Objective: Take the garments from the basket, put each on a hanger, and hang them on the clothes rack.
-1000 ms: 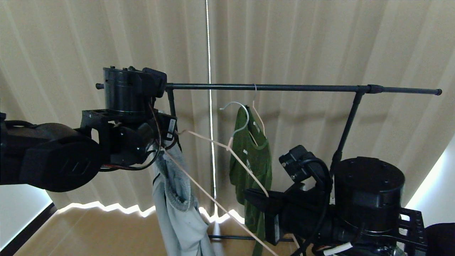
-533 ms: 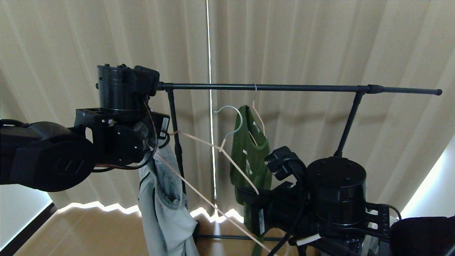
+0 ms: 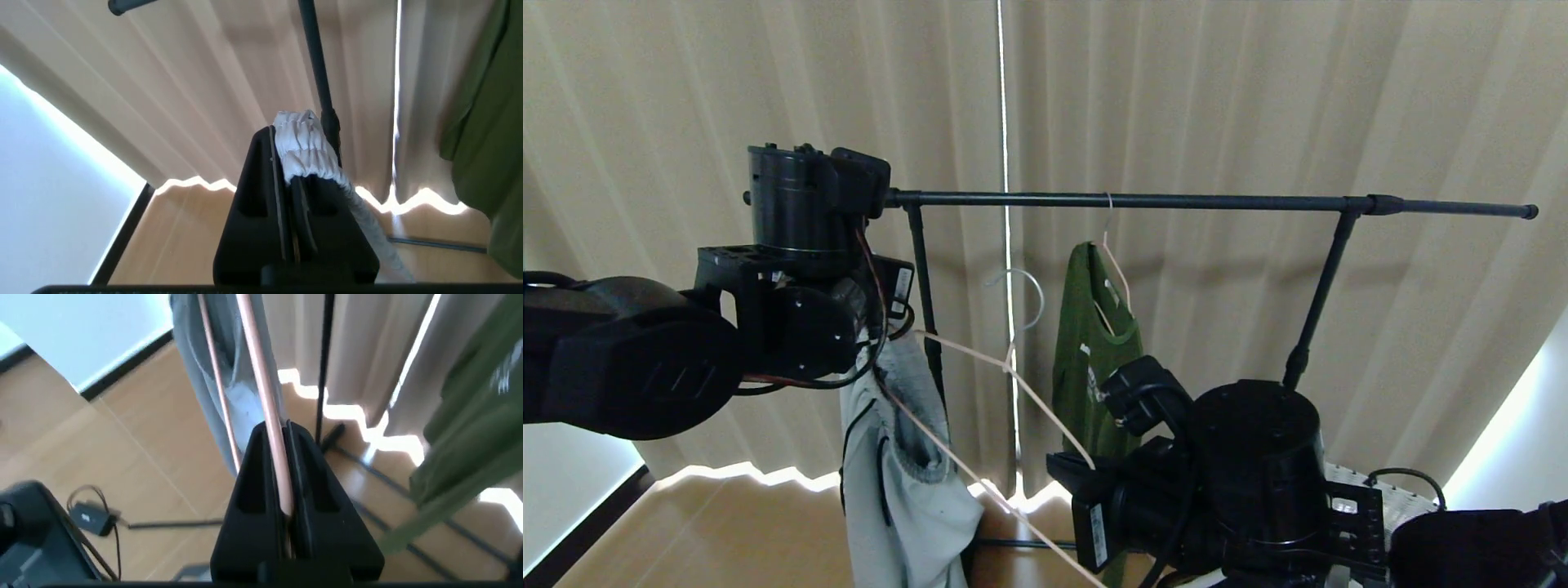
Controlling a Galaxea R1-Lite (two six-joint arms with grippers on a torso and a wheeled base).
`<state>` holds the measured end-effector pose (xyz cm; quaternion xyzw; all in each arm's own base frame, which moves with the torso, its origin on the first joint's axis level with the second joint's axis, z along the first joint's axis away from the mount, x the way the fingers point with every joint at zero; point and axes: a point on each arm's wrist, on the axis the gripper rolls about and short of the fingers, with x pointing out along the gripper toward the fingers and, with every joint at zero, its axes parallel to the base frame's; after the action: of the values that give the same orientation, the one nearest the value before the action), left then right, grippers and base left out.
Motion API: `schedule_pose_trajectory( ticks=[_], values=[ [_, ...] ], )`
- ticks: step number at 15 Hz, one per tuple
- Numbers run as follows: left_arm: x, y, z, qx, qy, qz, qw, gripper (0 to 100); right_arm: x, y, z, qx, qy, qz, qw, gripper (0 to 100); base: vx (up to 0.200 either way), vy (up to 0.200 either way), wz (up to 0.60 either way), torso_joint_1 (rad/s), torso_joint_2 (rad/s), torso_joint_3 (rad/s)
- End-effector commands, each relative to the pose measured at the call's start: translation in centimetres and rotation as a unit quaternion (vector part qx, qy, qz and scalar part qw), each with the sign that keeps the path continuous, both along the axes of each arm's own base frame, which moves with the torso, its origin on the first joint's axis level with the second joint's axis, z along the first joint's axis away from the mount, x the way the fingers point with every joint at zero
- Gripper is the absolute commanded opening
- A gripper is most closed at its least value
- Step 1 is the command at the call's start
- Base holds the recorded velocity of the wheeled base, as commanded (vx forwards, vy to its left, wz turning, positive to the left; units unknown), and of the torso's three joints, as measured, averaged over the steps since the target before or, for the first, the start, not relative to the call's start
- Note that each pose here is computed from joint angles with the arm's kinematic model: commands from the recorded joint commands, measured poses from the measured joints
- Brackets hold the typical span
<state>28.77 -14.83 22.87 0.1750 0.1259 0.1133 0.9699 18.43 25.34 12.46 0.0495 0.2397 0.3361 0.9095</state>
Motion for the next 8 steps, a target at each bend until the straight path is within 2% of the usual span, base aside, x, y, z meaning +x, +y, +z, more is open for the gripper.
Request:
schedule_pose_trajectory(
  ticks=[1, 2, 4, 8],
  values=[
    [0.1, -0.1, -0.1, 0.0, 0.001, 0.0, 1.0, 0, 0.4, 0.3, -0.2, -0.001, 0.0, -0.011, 0.9999, 0, 0.0, 0.0, 0.0, 0.0, 0.0, 0.0],
    [0.0, 0.0, -0.1, -0.001, 0.0, 0.0, 1.0, 0, 1.6, 0.3, -0.1, 0.001, -0.005, -0.04, 0.9992, 0, 0.0, 0.0, 0.0, 0.0, 0.0, 0.0],
    [-0.1, -0.2, 0.0, -0.008, -0.002, -0.002, 1.0, 0, 3.0, 0.5, -0.2, 0.007, -0.005, -0.059, 0.9982, 0, 0.0, 0.0, 0.0, 0.0, 0.0, 0.0],
    [-1.3, -1.6, -0.3, -0.027, -0.003, -0.026, 0.9993, 0, 3.9, 0.9, 0.2, 0.024, -0.008, -0.07, 0.9972, 0, 0.0, 0.0, 0.0, 0.0, 0.0, 0.0]
  ],
)
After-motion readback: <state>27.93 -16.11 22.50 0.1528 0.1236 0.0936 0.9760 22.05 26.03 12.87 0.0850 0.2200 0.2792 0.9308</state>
